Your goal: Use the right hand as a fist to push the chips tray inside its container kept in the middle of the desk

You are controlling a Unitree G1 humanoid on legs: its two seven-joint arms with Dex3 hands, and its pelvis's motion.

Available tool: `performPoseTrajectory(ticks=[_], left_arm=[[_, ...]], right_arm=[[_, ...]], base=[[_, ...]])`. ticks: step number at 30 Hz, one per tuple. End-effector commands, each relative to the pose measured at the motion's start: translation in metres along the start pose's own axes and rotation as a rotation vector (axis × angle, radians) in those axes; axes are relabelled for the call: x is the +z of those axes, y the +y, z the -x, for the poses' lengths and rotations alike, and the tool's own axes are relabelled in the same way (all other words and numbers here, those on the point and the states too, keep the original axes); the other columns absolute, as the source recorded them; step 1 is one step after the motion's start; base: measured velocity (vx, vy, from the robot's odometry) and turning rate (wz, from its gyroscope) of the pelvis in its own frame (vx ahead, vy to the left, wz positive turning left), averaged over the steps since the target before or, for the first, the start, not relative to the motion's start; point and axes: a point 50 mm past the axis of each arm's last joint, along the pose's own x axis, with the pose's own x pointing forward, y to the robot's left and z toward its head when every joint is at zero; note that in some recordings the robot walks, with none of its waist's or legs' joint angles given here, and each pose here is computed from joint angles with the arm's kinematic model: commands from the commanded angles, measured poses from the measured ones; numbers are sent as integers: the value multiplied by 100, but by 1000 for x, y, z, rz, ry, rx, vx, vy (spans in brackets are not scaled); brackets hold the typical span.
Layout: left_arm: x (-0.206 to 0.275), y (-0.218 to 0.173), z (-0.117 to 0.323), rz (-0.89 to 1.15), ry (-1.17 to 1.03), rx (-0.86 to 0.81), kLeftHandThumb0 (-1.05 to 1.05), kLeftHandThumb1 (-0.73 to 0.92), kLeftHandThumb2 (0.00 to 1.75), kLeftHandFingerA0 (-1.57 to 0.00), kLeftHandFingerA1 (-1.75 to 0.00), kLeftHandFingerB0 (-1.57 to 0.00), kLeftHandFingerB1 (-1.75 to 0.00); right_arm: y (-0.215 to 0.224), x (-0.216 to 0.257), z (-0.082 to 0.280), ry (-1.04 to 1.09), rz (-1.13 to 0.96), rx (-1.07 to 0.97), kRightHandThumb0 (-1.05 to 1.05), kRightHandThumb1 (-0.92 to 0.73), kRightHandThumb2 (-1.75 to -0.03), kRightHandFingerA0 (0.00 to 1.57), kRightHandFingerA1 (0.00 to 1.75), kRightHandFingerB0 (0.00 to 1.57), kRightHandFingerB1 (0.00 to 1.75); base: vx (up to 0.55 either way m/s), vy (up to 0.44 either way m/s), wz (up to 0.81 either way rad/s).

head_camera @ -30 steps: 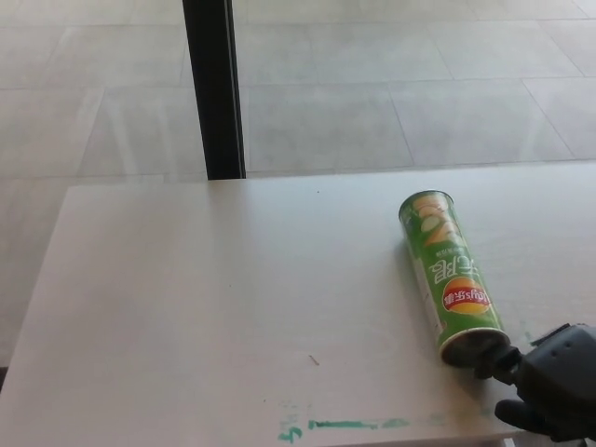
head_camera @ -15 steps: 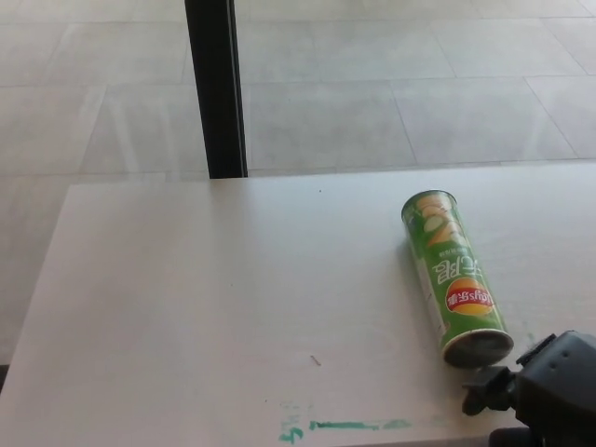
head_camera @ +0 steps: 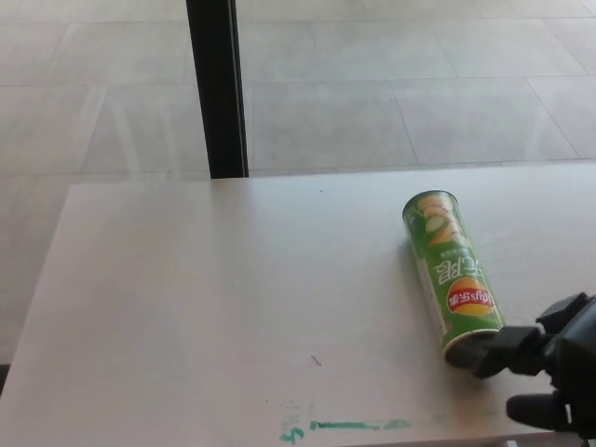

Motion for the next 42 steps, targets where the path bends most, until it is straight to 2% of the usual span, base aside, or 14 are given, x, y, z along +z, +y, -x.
performPoseTrajectory(ticks=[1,13,14,16,17,21,22,23,24,25,26,39,40,42], left_arm=[[5,8,1,0,-15,15,-105,92,89,-56,-157,-19,-117],[0,8,2,-12,1,29,-105,92,89,-63,-162,-19,-120],[-1,8,2,-12,4,30,-105,67,132,-72,-126,-29,-92],[-1,7,2,-22,-6,23,-105,69,133,-72,-127,-26,-88],[0,7,2,-23,-4,29,-105,92,92,-62,-163,-12,-119],[-1,7,2,-18,1,28,-105,92,91,-58,-155,-20,-116],[-1,6,1,-10,2,28,-79,49,130,-100,-133,0,-74],[-1,6,1,4,4,25,-105,91,86,-54,-154,-19,-119],[-3,5,2,0,2,17,-105,92,86,-55,-154,-19,-119],[-4,4,2,-11,5,21,-71,44,124,-101,-130,-2,-73],[-4,4,1,-14,10,22,-105,92,83,-59,-146,-24,-109],[-4,9,3,-36,6,34,-105,92,89,-56,-153,-17,-115],[-3,9,2,-19,10,38,-105,92,88,-55,-153,-18,-116],[-2,9,2,-4,6,38,-105,92,86,-58,-156,-19,-118]], right_arm=[[-82,-50,57,238,-169,-276,-59,-83,-65,101,98,68,51],[-50,-119,188,889,-246,-664,-72,-89,-67,101,119,71,56],[-41,-125,197,946,-258,-679,-73,-88,-66,105,117,70,56],[-21,-132,215,1067,-292,-747,-72,-86,-66,111,113,70,53],[-13,-133,221,1111,-316,-779,-69,-85,-65,108,116,69,53],[21,-133,243,1295,-388,-918,-61,-81,-65,111,119,69,52],[28,-132,247,1339,-396,-919,-67,-85,-65,107,118,64,53],[42,-128,256,1422,-426,-933,-69,-86,-66,106,121,63,55],[51,-125,262,1478,-495,-1028,-69,-82,-65,106,127,66,66],[63,-120,269,1539,-582,-1170,-70,-81,-64,106,122,66,65],[72,-119,273,1583,-656,-1254,-66,-78,-63,107,118,65,68],[125,-90,310,1939,-947,-1539,-71,-83,-66,95,130,60,89],[128,-87,310,1915,-975,-1603,-71,-63,-101,100,122,57,84],[136,-83,310,1943,-1060,-1701,-73,-82,-67,98,145,53,91]], base=[[0,0,0],[0,0,0],[0,0,0],[0,0,0],[0,0,0],[0,0,0],[0,0,0],[0,0,0],[0,0,0],[0,0,0],[0,0,0],[0,0,0],[0,0,0],[0,0,0]])
